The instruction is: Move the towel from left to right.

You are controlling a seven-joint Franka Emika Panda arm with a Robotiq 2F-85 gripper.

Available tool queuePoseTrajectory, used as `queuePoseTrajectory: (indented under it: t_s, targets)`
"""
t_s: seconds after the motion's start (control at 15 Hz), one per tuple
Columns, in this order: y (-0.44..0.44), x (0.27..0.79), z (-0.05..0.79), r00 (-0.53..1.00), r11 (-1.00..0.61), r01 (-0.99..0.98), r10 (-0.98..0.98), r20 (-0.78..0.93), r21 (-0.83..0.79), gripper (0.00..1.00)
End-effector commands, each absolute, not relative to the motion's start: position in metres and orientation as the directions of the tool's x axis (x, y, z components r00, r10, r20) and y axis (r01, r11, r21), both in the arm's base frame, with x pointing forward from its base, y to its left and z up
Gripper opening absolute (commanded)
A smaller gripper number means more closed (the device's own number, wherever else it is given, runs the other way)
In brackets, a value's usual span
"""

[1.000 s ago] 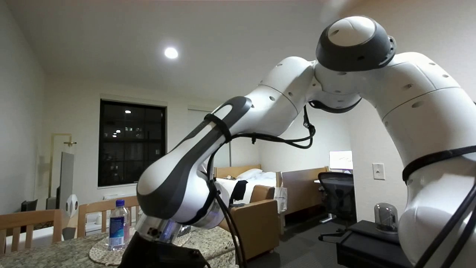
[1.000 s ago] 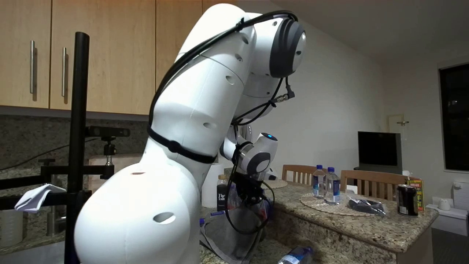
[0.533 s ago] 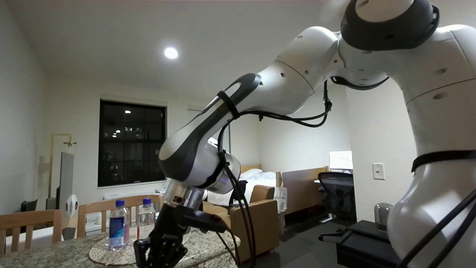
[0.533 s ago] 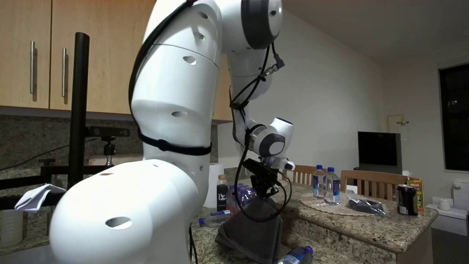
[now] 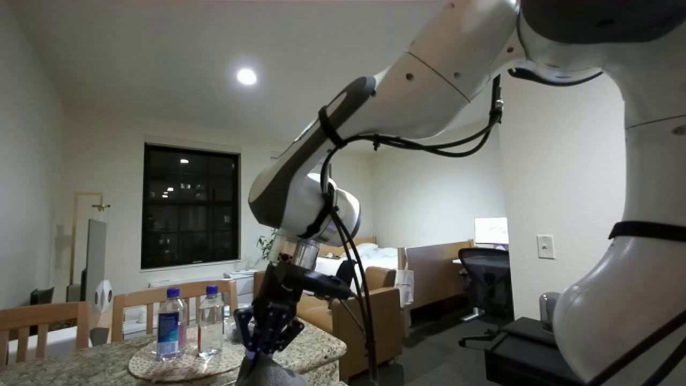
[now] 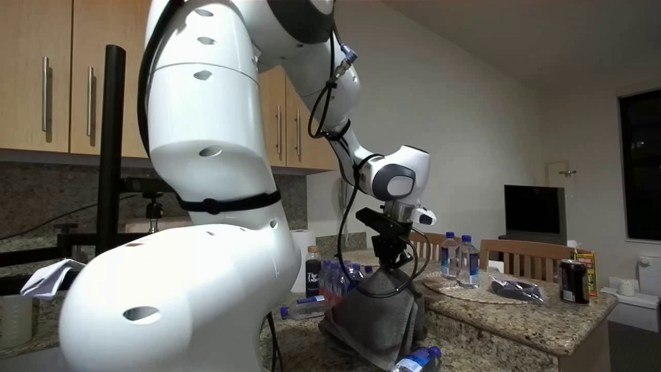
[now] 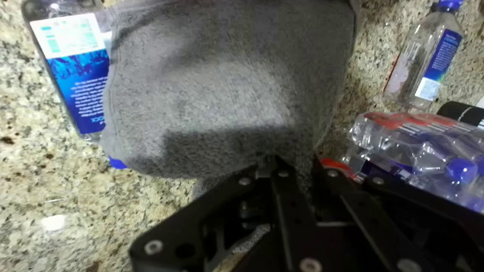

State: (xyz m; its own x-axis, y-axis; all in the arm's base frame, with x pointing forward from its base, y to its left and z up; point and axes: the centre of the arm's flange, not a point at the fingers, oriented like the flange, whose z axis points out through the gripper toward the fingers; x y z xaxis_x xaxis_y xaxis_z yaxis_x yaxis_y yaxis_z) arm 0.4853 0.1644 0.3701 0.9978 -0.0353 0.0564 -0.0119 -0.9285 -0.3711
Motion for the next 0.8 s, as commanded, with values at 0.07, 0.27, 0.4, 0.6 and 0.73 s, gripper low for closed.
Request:
queuePoseTrajectory:
  t_s: [0.07, 0.27, 0.4, 0.6, 0.73]
  targets:
    - [0.133, 0.460, 0.413, 0.989, -0.933, -0.033, -0.081, 0.120, -0.359, 0.09]
    - [0.122, 0.450, 0.441, 0.983, -0.933, -0.053, -0.112, 0.147, -0.356, 0.09]
    - [0.113, 0.446, 0.455, 0.979, -0.931, -0.072, -0.136, 0.155, -0.359, 0.09]
    - [0.102, 0.445, 0.454, 0.978, -0.931, -0.099, -0.156, 0.136, -0.351, 0.09]
    - [0.099, 0.448, 0.442, 0.981, -0.926, -0.104, -0.157, 0.118, -0.364, 0.09]
